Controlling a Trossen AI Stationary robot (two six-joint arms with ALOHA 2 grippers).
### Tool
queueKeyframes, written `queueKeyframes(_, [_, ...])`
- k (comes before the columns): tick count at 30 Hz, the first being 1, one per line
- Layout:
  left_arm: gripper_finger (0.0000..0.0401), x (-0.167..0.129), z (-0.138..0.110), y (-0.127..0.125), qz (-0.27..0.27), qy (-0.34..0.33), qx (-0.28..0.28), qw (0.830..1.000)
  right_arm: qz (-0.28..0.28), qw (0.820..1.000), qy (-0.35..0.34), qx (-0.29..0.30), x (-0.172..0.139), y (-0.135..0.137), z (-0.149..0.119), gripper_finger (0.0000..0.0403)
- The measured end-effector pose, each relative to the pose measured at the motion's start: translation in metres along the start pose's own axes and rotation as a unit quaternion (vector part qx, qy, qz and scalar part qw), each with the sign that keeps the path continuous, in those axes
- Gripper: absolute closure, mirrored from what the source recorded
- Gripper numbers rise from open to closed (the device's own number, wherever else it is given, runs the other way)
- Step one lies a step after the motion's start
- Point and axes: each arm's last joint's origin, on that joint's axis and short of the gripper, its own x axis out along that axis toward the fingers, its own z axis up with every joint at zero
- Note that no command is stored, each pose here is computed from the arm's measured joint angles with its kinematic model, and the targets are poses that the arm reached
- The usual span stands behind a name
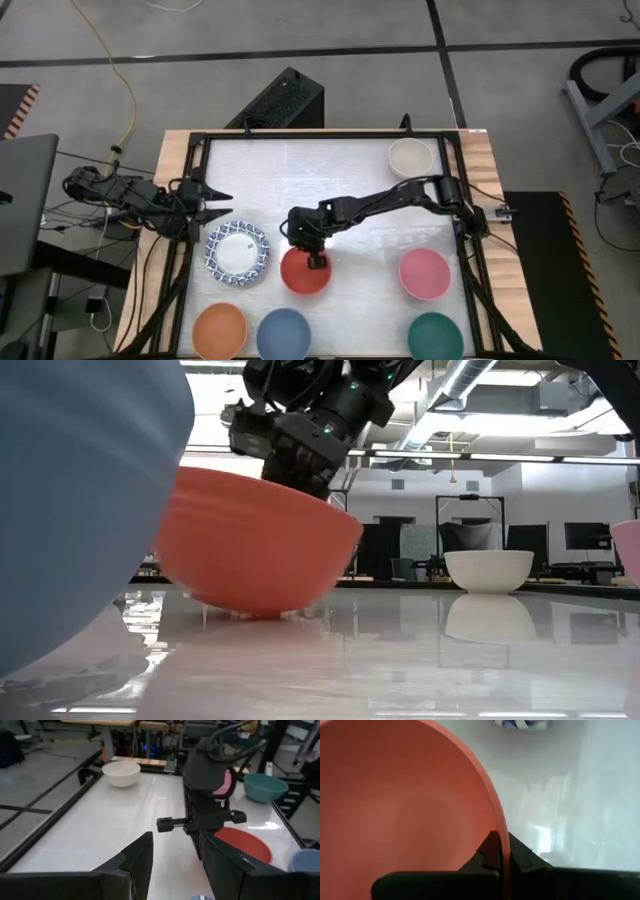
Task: Nest bowls inside each other
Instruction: Stack the orange bowl into the blue patterned bowl
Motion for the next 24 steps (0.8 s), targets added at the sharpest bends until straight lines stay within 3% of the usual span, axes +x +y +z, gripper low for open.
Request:
queueKeyframes(7, [0.025, 0.0, 0.0, 0.001, 0.024, -0.002, 0.002, 1.0, -0.067, 0.997, 0.023, 0.014, -0.032, -0.019, -0.001, 0.0388])
queueKeyframes(14, [0.025, -0.002, 0.0, 0.005, 0.067, -0.007, 0.03, 0.997, -0.092, 0.984, -0.146, -0.039, -0.058, -0.025, 0.034, 0.0389])
queueKeyframes(20, [0.025, -0.002, -0.001, 0.007, 0.111, -0.007, 0.047, 0.993, -0.134, 0.955, -0.251, -0.082, -0.066, -0.018, 0.056, 0.039])
queueKeyframes(24, [0.025, -0.003, -0.001, 0.01, 0.142, -0.009, 0.056, 0.988, -0.127, 0.932, -0.324, -0.101, -0.077, -0.018, 0.072, 0.039])
